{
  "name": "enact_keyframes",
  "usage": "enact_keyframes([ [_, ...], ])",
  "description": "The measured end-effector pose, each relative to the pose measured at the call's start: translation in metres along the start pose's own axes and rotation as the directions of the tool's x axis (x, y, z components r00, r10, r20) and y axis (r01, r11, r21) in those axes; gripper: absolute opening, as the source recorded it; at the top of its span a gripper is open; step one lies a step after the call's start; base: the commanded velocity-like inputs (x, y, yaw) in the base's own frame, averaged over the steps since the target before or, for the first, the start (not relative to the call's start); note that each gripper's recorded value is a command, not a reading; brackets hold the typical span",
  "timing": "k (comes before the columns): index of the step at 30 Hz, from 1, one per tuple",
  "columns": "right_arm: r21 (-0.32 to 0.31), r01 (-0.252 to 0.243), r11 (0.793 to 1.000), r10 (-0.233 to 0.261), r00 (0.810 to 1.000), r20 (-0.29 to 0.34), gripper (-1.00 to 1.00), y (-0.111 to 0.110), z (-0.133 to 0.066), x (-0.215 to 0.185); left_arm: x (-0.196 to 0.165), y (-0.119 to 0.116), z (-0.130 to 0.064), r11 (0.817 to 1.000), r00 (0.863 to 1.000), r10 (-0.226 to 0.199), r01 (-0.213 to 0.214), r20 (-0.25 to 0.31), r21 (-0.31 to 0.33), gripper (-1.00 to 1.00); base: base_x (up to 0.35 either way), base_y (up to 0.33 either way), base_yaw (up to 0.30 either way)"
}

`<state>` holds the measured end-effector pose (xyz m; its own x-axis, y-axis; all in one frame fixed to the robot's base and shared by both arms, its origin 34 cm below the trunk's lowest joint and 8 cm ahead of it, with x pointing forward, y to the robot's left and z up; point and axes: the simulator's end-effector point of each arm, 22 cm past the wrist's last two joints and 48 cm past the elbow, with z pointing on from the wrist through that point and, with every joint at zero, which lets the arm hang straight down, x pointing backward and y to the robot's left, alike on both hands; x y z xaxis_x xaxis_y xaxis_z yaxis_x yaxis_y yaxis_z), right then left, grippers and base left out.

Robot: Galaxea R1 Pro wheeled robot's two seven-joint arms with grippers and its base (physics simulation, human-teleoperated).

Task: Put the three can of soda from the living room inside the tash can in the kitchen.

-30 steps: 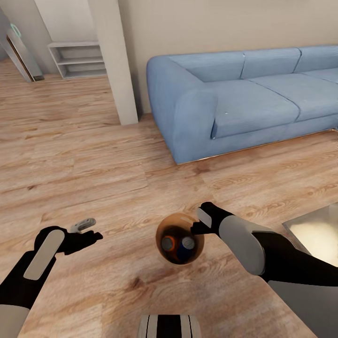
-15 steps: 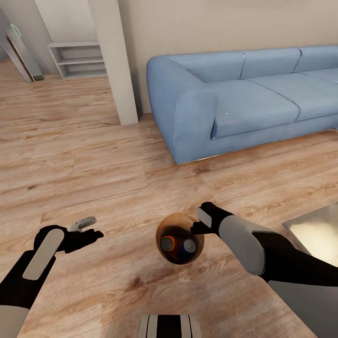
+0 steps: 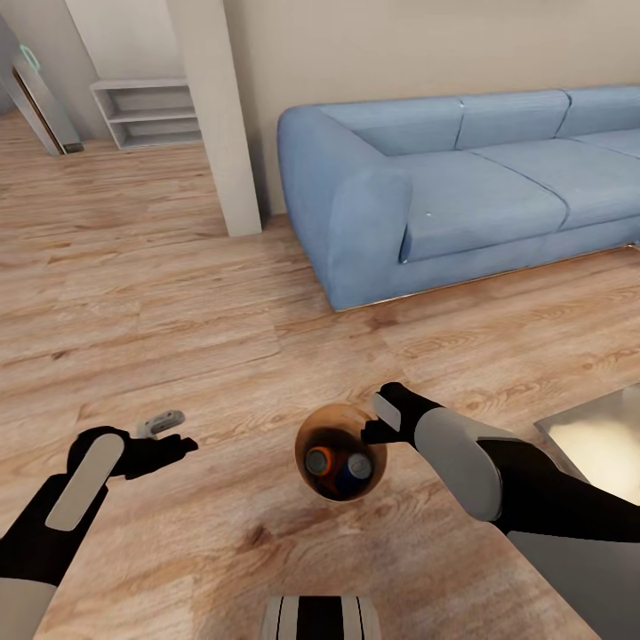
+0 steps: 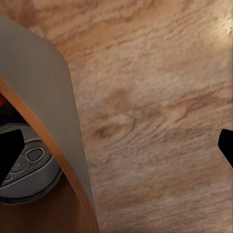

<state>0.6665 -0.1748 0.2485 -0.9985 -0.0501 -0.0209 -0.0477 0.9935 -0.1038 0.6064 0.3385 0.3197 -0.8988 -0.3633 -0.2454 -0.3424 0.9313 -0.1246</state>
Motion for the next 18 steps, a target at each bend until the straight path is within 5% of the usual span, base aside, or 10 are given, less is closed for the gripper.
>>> enact_keyframes([
  [18,-0.001,-0.001,1.0,0.001,1.0,0.005,1.0,-0.0001,-0.0034,0.0001,-0.0026,-0.0051,-0.0051,1.0,1.0,0.01,-0.01,0.012,0.008,1.0,0.0,0.0,0.0],
])
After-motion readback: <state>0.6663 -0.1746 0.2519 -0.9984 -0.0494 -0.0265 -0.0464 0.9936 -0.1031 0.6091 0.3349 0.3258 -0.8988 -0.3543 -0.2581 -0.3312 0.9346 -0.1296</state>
